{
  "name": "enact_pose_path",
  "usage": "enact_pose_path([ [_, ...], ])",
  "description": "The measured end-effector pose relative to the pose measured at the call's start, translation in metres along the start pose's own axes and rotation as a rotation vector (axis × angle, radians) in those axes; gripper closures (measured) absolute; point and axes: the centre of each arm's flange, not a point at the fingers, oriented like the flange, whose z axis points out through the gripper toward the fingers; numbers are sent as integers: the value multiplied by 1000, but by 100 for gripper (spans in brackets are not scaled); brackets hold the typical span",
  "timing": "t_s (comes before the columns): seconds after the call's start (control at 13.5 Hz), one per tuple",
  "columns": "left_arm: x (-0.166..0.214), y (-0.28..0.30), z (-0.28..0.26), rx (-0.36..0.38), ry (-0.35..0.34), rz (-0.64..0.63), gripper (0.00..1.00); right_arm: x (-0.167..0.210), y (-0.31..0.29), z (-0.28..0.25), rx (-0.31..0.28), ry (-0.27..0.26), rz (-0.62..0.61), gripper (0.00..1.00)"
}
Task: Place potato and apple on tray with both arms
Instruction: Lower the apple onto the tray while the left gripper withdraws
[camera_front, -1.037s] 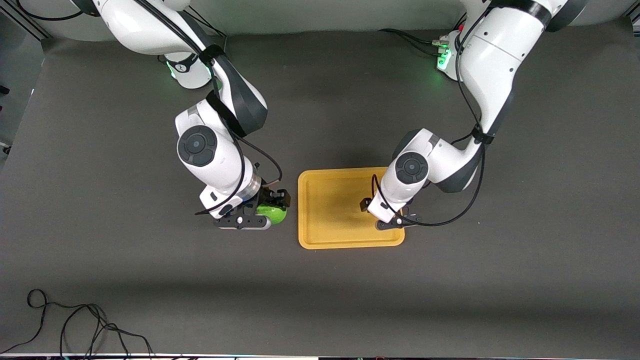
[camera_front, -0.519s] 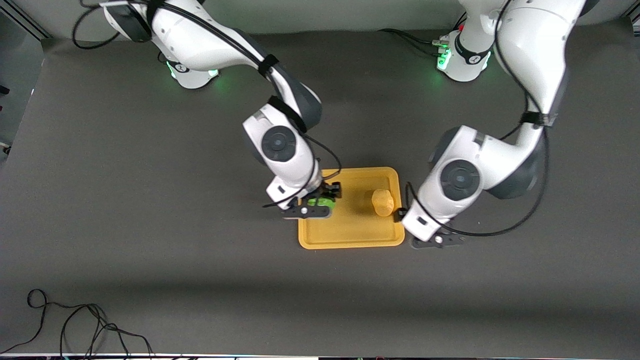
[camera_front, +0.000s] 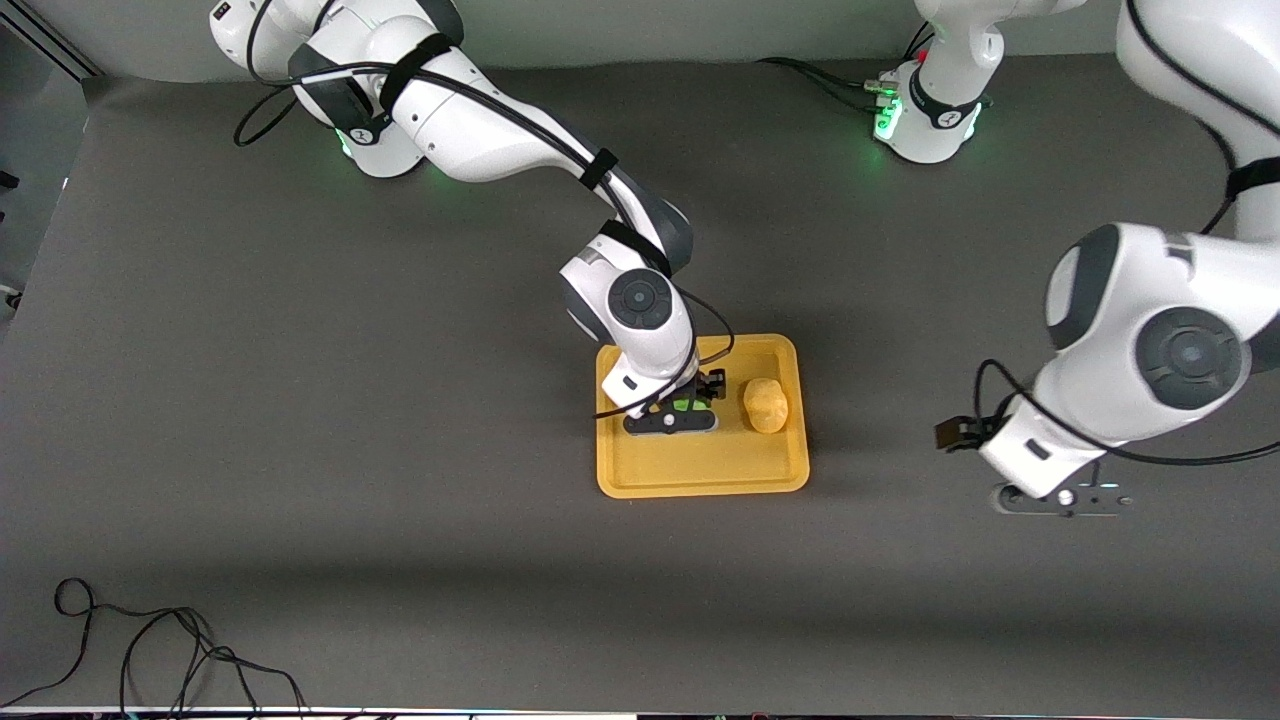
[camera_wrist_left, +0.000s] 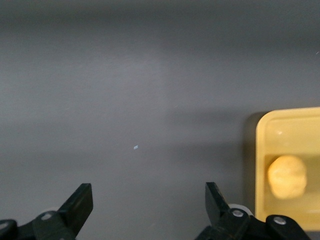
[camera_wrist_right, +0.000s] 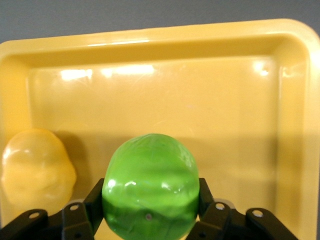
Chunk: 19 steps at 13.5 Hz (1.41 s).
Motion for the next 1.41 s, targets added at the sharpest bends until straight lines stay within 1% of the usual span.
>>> enact_pose_path([
  [0.15, -8, -26, -16, -2, -13, 40, 0, 1, 3, 3, -13, 1, -3, 26],
  [0.3, -13, -52, -26, -43, -23, 53, 0, -1, 5, 9, -25, -7, -4, 26],
  [0.44, -21, -74, -30, -87, -59, 29, 0, -2, 7, 15, -36, -17, 1, 26],
  [0.59, -30, -89, -41, -97, -73, 10, 0, -4, 9, 21, -47, -27, 5, 26],
  [0.81, -49, -84, -62, -79, -57, 13, 0, -6, 12, 28, -56, -36, 11, 26],
  [0.96, -65, -76, -62, -65, -24, 17, 0, -6, 11, 28, -57, -35, 32, 26],
  [1.26, -96, -67, -60, -35, -14, 19, 0, -6, 11, 27, -56, -33, 49, 26],
  [1.41, -96, -69, -67, -31, 33, 13, 0, -6, 11, 27, -55, -33, 49, 26],
])
